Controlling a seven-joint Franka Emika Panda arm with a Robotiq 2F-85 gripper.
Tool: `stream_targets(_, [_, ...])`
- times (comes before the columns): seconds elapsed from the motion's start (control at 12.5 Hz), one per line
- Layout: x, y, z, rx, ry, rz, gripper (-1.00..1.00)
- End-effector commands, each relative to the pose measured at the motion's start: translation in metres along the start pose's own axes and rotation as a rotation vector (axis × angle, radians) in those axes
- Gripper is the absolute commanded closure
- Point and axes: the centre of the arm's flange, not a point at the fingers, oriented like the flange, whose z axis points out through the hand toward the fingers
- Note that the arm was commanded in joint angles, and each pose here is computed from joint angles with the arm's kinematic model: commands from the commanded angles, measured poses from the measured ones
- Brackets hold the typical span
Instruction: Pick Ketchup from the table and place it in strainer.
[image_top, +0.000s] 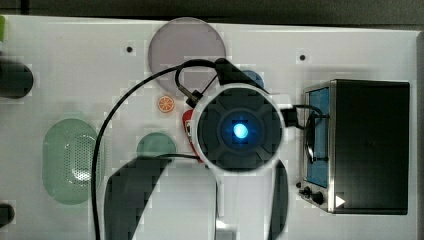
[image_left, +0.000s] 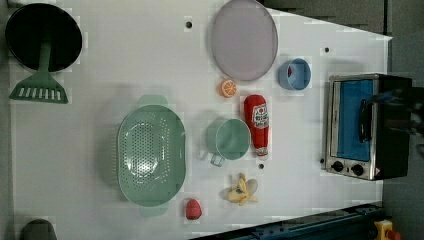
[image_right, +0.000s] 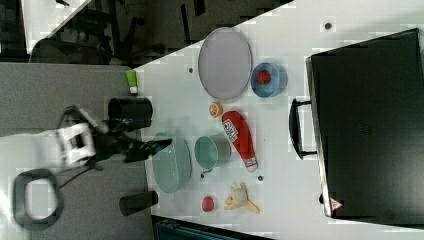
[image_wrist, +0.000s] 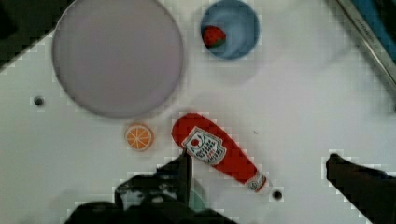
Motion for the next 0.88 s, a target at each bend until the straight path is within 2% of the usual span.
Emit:
stream_targets(0.08, [-0.017, -0.015, 0.083, -0.038, -0.105, -0.32, -1.0])
stream_targets(0.64, [-0.036, -0.021, 0.209, 0.021, -0.068, -0.837, -1.0])
stream_targets(0.88, [-0.043, -0.017, 0.26, 0.035, -0.078, -0.842, -1.0])
